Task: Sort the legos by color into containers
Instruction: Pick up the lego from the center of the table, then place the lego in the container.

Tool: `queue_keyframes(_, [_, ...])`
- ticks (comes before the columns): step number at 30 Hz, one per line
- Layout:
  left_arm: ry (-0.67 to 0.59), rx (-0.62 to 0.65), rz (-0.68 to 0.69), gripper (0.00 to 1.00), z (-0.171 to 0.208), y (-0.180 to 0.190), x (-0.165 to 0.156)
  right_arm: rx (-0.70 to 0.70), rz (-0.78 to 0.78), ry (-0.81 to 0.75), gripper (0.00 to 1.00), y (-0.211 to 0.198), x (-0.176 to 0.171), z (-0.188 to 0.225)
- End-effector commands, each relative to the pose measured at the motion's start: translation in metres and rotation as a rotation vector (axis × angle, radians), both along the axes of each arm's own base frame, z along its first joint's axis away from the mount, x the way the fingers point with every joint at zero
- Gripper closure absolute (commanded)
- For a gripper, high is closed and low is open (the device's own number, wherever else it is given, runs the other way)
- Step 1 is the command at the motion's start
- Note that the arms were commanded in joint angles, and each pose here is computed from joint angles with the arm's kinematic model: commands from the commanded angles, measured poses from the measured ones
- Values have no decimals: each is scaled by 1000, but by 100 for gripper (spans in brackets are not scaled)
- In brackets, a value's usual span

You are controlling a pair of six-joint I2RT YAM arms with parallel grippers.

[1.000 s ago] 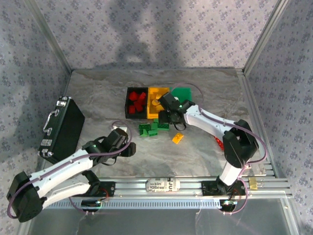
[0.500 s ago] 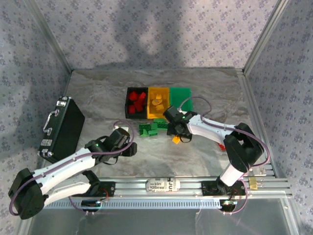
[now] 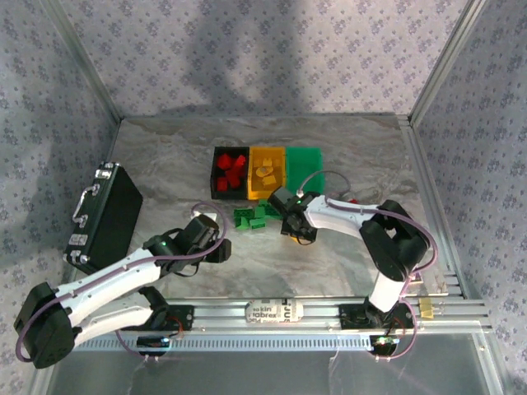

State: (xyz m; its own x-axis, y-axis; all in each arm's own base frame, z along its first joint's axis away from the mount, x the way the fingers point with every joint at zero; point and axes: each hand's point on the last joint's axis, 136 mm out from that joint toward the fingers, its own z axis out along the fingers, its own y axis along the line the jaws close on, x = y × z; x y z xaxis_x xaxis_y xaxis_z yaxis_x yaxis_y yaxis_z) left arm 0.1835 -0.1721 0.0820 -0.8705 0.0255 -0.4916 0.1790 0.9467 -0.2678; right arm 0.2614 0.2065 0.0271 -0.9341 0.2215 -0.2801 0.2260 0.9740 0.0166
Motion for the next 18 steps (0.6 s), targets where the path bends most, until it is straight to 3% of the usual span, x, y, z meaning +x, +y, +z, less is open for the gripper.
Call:
queue_keyframes(1, [-19, -1, -9, 38, 4, -3, 3, -35, -15, 10, 51, -2, -1, -1])
queue_keyframes(6, [-28, 1, -17, 38, 7, -6, 6, -50, 2, -7, 64, -3, 0, 7])
queue_keyframes(18, [-30, 24, -19, 39, 7, -3, 6, -60, 193, -198, 65, 38, 44, 97])
